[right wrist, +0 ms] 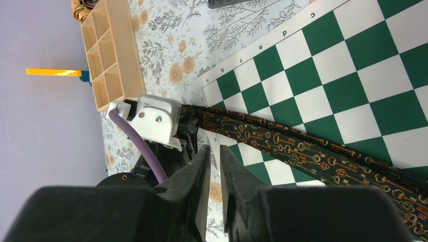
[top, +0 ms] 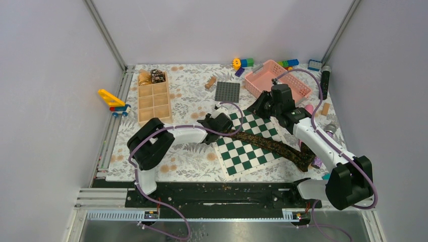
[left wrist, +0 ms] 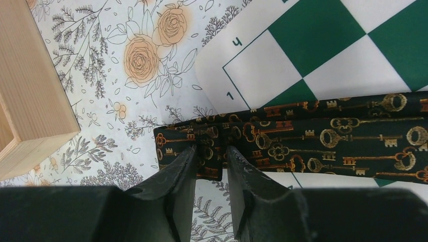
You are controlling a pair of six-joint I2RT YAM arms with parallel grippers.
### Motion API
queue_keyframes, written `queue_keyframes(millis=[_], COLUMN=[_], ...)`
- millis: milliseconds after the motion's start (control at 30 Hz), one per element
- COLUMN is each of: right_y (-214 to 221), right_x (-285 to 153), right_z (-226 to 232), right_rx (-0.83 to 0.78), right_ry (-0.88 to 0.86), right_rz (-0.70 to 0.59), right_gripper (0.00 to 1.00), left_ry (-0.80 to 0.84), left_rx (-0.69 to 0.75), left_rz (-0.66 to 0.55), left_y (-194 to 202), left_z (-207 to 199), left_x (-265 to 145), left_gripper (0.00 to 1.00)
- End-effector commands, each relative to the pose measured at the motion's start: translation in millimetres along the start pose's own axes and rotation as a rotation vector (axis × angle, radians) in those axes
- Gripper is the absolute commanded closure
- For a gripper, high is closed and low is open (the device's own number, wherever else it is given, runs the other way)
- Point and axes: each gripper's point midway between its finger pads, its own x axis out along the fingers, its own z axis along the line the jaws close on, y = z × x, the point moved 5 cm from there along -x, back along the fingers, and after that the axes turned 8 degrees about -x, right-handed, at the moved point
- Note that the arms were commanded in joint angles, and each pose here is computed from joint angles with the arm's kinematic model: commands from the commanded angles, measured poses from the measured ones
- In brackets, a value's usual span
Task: Roll the ties
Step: Roll the tie at the center of the board.
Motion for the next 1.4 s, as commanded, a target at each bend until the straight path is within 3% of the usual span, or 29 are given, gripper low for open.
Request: queue_keyframes(millis=[0, 467, 967, 1367], right_y=[-4.8, -5.9, -4.0, -4.2], right_x=[-2.4, -1.7, 0.4, 2.1], right_z=[-0.8, 0.4, -1.6, -2.1], right_rx=[-0.004, -0.003, 0.001, 0.002], right_ry=[0.002, -0.002, 0.006, 0.009], right_rz=[-0.024, -0.023, -0.016, -0.013], right_gripper=[0.80, 0.80, 0.80, 0.80], left_ry=[0.049, 0.084, 0.248, 0.259], left_rx=[-0.029, -0.059, -0.231, -0.252], left_rz=[-0.001, 0.031, 0.102, 0.053], left_y=[-7.2, -3.2, 4.9, -13.0], left_z=[-11.9, -12.3, -5.0, 4.0], left_x=[-0.9, 2.6, 9.8, -5.6], left_gripper=[0.71, 0.68, 0.68, 0.67])
